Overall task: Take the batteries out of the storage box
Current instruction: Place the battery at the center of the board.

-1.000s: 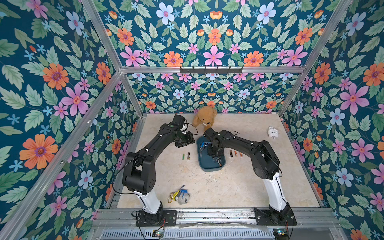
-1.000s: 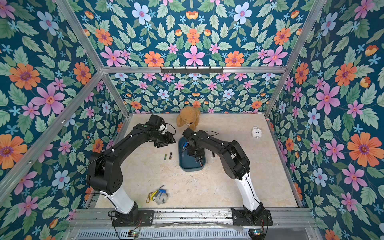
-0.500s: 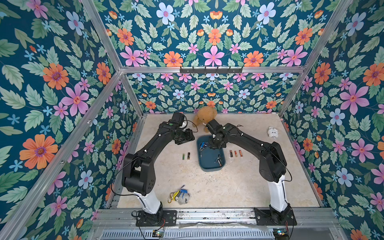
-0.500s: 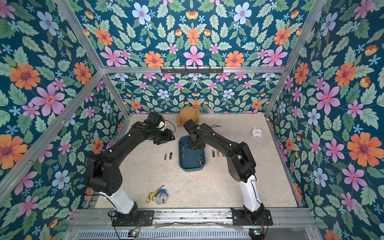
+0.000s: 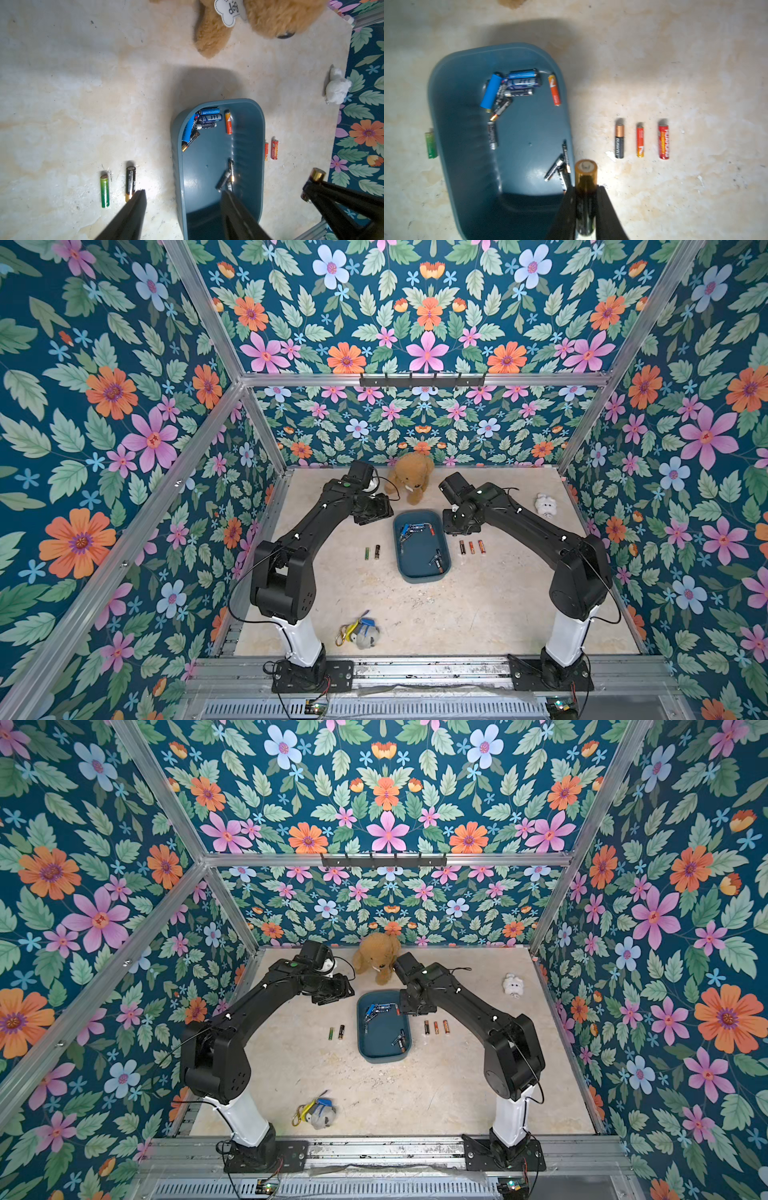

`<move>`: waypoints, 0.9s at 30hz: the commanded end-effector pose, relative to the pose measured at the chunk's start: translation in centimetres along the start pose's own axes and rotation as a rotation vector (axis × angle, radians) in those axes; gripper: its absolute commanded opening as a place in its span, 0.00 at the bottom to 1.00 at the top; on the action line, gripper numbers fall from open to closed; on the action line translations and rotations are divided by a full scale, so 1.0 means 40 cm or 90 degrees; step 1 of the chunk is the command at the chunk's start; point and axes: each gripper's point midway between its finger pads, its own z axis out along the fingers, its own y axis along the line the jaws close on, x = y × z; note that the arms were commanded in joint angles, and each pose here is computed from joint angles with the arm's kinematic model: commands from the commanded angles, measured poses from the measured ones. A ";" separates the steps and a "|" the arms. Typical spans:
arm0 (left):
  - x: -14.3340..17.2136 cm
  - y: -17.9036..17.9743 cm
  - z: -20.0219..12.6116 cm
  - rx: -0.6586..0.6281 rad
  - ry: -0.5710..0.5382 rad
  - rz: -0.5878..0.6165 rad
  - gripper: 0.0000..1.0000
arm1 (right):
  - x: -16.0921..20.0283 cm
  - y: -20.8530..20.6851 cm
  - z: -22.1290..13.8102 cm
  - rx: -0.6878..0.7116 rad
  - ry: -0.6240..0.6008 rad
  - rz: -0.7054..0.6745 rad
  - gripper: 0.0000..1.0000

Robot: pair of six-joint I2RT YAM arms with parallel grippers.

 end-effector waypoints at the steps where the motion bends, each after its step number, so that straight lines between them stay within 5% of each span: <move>1: -0.001 -0.008 0.002 0.005 0.004 -0.002 0.63 | 0.007 -0.061 0.002 0.030 0.000 -0.007 0.13; 12: 0.002 -0.013 0.023 0.010 0.018 0.002 0.63 | 0.040 -0.249 0.064 0.084 0.010 0.028 0.13; 27: 0.010 -0.010 0.043 0.011 0.030 0.007 0.63 | 0.054 -0.306 0.171 0.098 0.043 -0.012 0.13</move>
